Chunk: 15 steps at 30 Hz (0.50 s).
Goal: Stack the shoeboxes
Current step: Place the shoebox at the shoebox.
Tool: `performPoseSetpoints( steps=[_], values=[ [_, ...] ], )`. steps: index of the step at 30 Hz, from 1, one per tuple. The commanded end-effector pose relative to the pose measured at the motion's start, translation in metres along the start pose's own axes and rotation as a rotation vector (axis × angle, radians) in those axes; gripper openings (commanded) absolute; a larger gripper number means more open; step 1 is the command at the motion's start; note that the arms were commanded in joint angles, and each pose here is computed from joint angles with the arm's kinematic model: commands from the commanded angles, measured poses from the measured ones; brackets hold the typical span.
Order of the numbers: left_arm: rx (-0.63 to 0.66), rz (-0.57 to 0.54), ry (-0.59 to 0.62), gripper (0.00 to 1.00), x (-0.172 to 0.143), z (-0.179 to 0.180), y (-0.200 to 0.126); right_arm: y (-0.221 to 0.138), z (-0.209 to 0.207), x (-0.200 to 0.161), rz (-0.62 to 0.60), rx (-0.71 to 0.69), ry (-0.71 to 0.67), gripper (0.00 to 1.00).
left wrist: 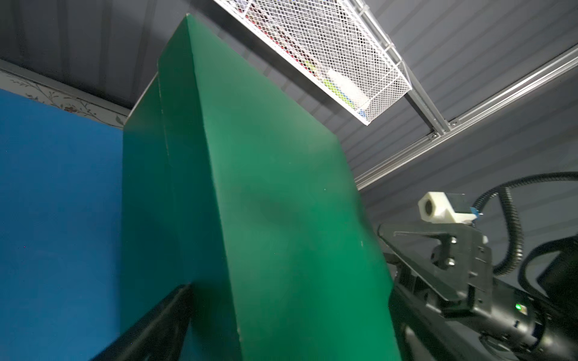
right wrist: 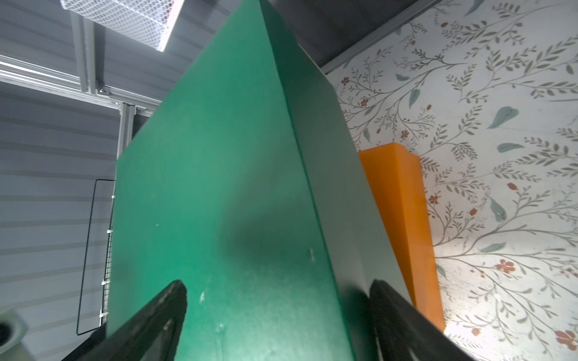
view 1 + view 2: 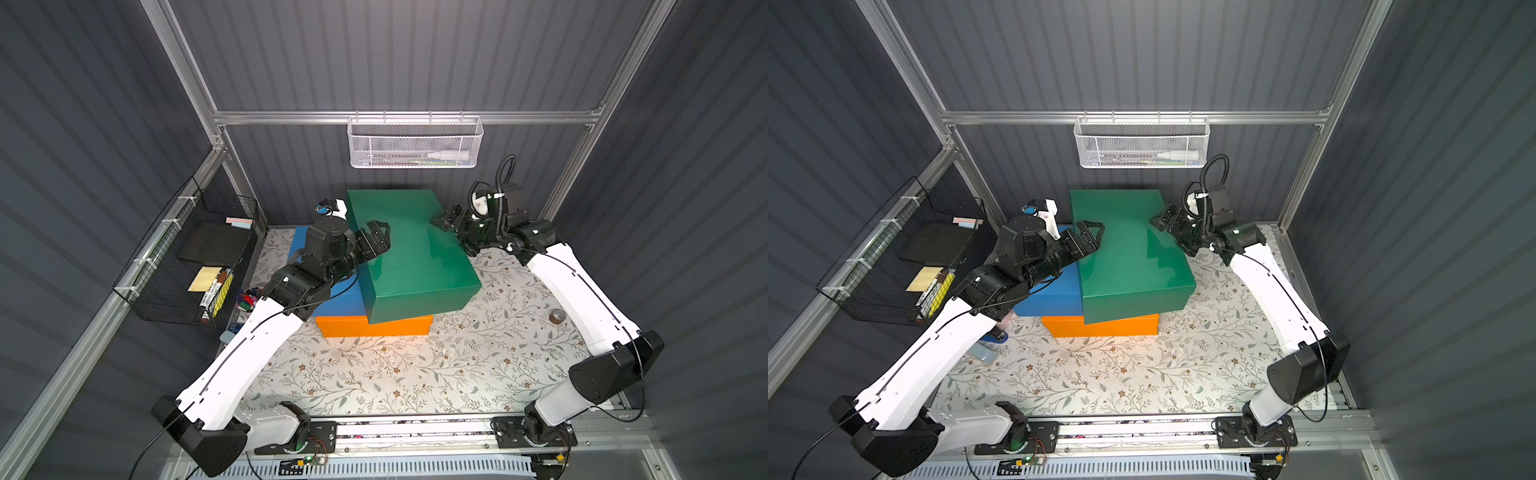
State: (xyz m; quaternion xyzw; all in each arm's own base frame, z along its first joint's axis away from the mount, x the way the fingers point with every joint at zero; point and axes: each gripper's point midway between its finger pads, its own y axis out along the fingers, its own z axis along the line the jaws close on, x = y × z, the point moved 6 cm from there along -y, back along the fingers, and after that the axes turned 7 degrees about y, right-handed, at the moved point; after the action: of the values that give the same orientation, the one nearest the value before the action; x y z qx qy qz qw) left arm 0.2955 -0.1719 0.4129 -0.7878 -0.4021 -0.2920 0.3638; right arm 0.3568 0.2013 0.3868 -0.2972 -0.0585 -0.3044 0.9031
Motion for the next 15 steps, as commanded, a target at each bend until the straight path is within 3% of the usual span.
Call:
performPoseSetpoints(
  steps=[1,15],
  values=[
    [-0.096,0.153,-0.024,1.0,-0.026,-0.006,0.012,-0.019,0.052,-0.025,0.109,0.208,-0.048,0.93],
    [-0.001,0.117,0.019,1.0,-0.001,0.008,0.005,-0.025,0.062,-0.031,0.141,0.29,-0.035,0.94]
  ],
)
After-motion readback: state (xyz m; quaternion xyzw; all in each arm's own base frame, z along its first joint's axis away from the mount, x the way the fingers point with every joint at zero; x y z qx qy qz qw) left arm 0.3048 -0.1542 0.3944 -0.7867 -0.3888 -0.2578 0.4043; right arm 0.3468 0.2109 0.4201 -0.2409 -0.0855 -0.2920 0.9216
